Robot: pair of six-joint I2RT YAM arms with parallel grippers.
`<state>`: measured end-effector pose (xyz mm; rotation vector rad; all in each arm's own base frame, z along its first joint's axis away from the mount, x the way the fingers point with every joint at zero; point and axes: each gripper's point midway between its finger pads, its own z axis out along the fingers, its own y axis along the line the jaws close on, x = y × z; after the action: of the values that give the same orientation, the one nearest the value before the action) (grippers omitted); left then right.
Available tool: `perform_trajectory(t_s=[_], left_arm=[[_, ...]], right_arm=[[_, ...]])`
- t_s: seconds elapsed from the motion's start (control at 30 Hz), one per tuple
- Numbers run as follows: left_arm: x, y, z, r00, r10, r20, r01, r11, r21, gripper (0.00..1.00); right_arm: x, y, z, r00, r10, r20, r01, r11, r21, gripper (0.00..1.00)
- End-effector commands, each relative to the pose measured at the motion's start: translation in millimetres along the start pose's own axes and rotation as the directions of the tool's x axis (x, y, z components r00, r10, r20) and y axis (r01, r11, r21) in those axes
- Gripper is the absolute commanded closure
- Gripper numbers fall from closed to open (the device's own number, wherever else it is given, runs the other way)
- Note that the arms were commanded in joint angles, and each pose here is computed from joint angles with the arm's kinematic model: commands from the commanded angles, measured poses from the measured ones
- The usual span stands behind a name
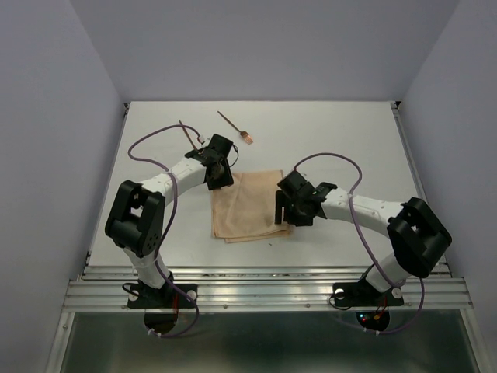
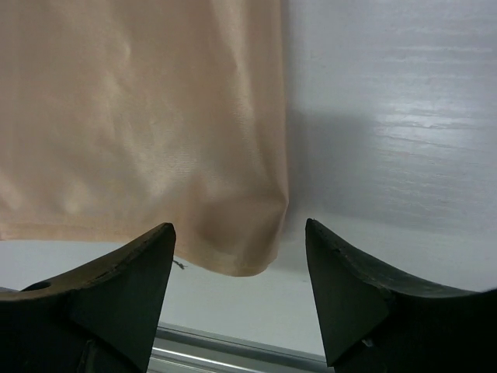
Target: Fold the napkin into a case and place the utensils inside
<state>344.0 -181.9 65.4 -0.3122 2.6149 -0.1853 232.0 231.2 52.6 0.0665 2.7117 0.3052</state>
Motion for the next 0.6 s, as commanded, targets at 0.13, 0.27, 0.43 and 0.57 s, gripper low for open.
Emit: perform_trajectory(t_s=[0.13,0.27,0.43,0.57], left_arm=[[-8,-2,-8,1.000,0.011,0.028,-0.011,1.000,0.010,0.55],[-7,-2,-8,1.000,0.010,0.026,-0.010,1.000,0.012,0.55],[-7,-2,-7,1.000,0.013,0.027,-0.013,1.000,0.011,0.55],[-6,-1,-6,1.000,0.015,0.023,-0.015,1.000,0.010,0.55]], right_arm=[[17,3,18,0.999,0.016,-0.048,-0.018,0.999,-0.041,0.39],[16,-4,18,0.999,0.036,-0.026,-0.036,0.999,-0.013,0.46],[16,-7,19,0.999,0.049,-0.022,-0.049,0.999,-0.004,0.53],[15,-8,17,0.998,0.056,-0.008,-0.056,0.998,0.001,0.64]])
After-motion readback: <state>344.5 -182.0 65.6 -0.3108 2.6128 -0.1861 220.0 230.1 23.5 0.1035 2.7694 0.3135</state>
